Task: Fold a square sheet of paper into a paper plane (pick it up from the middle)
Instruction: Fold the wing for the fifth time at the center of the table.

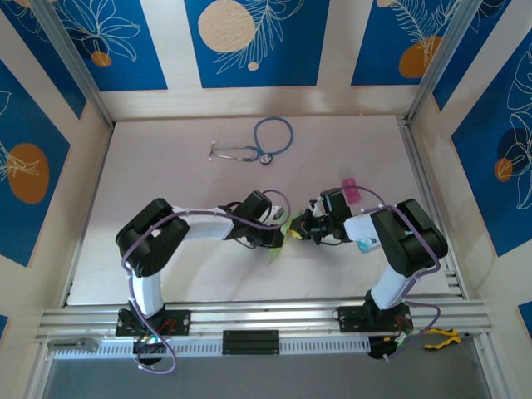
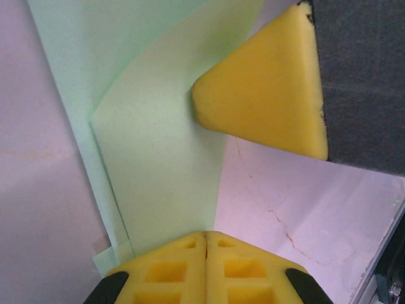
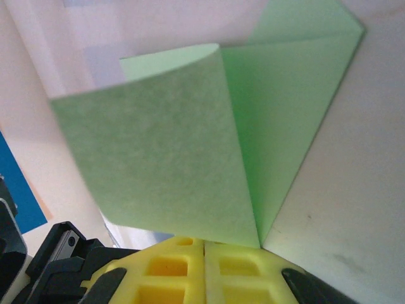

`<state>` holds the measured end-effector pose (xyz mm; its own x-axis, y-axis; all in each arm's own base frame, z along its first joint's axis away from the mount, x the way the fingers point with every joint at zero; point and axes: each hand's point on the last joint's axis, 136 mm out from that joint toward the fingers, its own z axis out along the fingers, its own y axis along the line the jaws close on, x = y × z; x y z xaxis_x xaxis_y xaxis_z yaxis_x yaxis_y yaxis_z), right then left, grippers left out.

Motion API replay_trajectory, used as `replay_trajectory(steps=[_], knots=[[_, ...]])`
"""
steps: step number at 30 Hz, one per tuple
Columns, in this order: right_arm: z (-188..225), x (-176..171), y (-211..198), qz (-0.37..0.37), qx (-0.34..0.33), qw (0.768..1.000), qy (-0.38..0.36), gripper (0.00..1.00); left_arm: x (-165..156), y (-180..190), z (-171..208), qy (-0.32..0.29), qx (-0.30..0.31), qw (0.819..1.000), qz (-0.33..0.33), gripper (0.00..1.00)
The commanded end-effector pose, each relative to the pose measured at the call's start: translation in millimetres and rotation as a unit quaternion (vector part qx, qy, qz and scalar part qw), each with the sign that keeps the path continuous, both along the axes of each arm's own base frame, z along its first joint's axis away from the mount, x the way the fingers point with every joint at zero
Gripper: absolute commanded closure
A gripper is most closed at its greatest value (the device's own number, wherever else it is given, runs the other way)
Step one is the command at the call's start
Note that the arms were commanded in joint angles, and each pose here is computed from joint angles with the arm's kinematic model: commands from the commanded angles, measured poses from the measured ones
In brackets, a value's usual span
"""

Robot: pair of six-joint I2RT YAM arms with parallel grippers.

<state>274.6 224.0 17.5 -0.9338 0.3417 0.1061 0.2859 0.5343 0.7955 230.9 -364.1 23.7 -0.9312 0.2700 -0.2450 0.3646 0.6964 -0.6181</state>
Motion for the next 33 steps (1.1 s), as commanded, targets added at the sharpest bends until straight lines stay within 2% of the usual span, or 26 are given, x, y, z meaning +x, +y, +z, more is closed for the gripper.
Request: replay_trajectory(steps=[1,10,16,22,33], knots=[[-21,-9,-9,-0.01,-0.036,0.999,0.028,0.94,-5,9,-12,0.0,0.029,1.0,-0.008,0.93],[-14,-5,-9,-0.007,-0.031,0.999,0.014,0.94,-17,22,-29,0.016,0.039,0.999,0.003,0.97],[19,5,-11,-0.003,-0.025,0.999,-0.041,0.92,-28,29,-35,0.031,0.027,0.999,0.01,1.0],[45,-1,-8,0.023,-0.028,0.995,-0.095,0.92,-36,31,-37,0.043,0.017,0.999,0.006,1.0],[29,-19,26,0.098,-0.043,0.99,-0.093,0.94,-42,36,-36,0.048,0.013,0.999,0.006,1.0]])
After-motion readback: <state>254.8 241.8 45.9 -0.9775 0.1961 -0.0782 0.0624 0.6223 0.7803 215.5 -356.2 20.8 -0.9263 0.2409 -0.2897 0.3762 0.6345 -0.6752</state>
